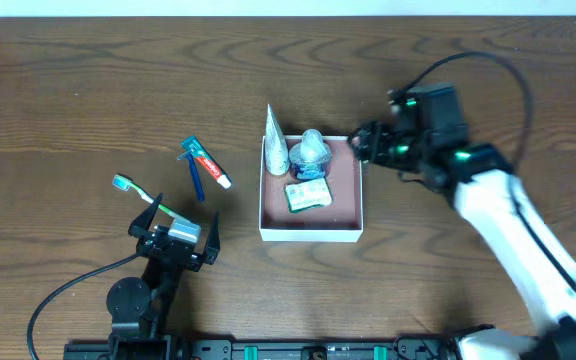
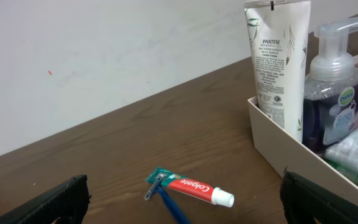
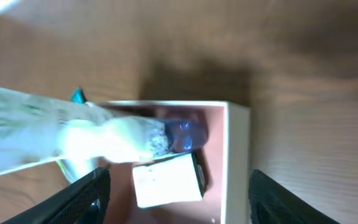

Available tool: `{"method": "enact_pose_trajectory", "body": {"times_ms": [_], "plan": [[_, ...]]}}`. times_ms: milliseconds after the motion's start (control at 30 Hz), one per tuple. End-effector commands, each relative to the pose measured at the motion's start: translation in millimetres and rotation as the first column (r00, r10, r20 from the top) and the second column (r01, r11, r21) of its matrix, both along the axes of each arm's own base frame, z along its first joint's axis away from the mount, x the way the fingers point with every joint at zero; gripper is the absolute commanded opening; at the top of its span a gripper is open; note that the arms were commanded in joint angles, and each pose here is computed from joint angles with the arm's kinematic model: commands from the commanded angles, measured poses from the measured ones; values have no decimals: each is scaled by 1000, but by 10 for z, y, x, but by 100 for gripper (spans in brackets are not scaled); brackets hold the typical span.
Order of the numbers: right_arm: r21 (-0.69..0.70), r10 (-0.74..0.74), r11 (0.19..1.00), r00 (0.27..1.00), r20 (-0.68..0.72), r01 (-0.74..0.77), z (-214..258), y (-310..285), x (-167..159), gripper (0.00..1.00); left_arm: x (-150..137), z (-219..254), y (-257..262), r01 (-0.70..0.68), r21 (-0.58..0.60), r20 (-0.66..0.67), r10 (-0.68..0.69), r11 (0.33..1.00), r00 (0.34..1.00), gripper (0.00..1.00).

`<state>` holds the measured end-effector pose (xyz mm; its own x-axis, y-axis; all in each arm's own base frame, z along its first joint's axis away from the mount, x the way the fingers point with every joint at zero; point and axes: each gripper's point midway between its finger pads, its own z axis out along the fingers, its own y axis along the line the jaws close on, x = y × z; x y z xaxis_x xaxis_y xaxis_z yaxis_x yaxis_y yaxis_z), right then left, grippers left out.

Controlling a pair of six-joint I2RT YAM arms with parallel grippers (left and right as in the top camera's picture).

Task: Pack container
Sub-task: 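Open the right gripper and retract the right arm to the side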

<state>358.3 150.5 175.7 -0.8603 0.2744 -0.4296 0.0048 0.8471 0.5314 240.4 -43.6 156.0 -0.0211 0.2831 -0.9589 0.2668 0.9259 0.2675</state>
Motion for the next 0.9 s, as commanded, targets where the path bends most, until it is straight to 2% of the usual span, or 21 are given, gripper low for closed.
{"method": "enact_pose_trajectory", "body": {"times_ms": [0,200,333,400,467,600,733,867], "plan": [[-59,-83,994,991,103,90,444,-390,-35,72,-5,-173,1,0,-5,-54,-1,1000,999,98],[-156,-221,966,973,-64,209,262,-914,-470,77,-5,-173,1,1,-5,-54,-1,1000,999,98],[-284,-328,919,931,-162,275,54,-1199,-706,80,-5,-173,1,1,-5,-54,-1,1000,999,98],[-344,-367,891,915,-168,295,-6,-1314,-765,82,-5,-173,1,1,-5,-54,-1,1000,999,98],[-391,-397,866,905,-155,313,-44,-1412,-779,84,-5,-173,1,0,-5,-54,-1,1000,999,98],[-464,-544,766,834,-96,446,-105,-1723,-768,93,-5,-173,1,1,-5,-54,-1,1000,999,98],[-447,-613,724,787,-68,525,-169,-1956,-663,98,-5,-173,1,0,-5,-54,-1,1000,999,98],[-402,-683,688,727,-77,604,-236,-2241,-560,99,-5,-173,1,0,-5,-54,-1,1000,999,98]]}}
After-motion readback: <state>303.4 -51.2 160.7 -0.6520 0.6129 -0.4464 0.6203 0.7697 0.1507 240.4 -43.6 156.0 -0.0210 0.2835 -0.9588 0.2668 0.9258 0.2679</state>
